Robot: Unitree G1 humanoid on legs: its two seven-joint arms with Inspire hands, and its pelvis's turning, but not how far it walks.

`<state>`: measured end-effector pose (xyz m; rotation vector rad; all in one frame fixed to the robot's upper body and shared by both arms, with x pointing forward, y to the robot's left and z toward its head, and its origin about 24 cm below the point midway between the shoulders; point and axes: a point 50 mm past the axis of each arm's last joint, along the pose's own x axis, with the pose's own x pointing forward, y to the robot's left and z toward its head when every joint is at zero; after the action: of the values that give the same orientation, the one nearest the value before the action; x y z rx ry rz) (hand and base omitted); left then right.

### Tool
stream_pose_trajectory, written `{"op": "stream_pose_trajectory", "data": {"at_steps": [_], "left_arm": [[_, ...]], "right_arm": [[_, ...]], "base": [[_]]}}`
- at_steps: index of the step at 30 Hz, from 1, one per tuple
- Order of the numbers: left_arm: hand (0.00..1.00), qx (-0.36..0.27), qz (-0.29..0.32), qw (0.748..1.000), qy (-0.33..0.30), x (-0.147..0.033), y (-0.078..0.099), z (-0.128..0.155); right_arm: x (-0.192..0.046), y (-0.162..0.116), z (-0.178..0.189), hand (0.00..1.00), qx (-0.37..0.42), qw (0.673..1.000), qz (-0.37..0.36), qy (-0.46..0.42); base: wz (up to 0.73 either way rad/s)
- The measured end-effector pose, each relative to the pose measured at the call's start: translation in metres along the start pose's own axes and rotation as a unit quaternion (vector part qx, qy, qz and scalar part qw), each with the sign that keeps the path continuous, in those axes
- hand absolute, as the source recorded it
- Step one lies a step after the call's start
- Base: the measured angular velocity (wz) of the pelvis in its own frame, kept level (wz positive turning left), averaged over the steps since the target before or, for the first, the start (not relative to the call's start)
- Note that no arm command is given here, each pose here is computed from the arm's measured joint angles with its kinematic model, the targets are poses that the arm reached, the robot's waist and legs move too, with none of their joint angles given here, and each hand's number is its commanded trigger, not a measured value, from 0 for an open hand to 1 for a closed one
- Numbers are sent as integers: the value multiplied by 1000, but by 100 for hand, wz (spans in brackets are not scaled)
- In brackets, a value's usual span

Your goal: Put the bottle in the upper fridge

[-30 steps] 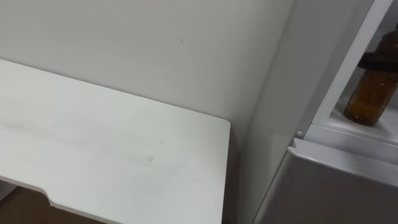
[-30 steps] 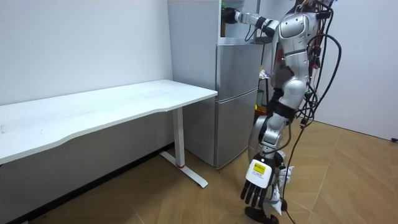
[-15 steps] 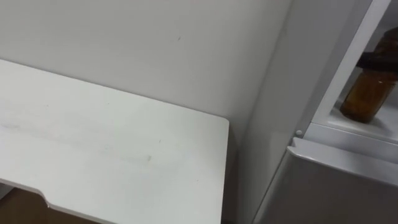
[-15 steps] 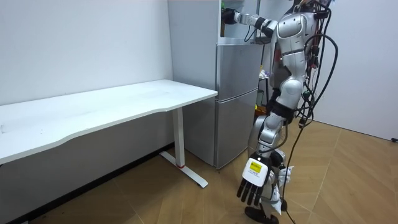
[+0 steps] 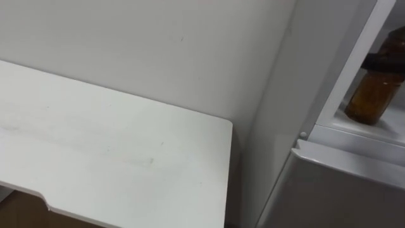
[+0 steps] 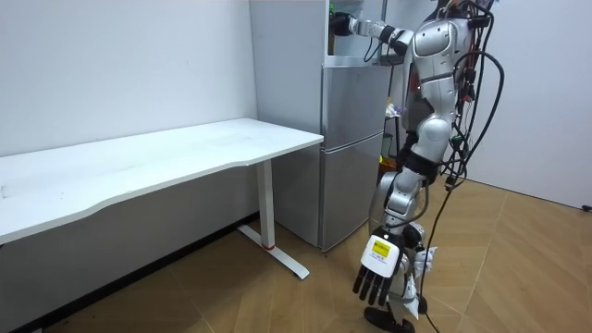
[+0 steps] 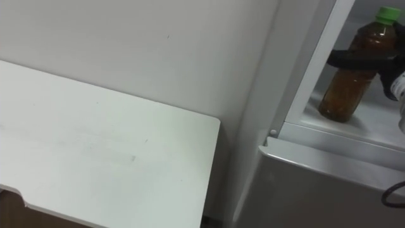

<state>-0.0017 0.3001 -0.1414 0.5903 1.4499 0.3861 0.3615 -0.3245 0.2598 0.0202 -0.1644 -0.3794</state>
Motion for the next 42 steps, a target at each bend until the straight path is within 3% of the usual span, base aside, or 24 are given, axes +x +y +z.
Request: {"op": "stream_pose_trajectory", "data": {"at_steps": [13,20,42], "left_arm": [[0,1,0,1000,2,0,0,0],[0,1,1,1000,0,0,0,2],[0,10,-4,1000,-1,-2,-7,0]], "right_arm": [[-1,4,1,0,65,998,11,7],[-5,17,15,0,144,988,49,-5],[-14,16,25,0,173,983,45,-48]], "base": [[0],[0],[0]]}}
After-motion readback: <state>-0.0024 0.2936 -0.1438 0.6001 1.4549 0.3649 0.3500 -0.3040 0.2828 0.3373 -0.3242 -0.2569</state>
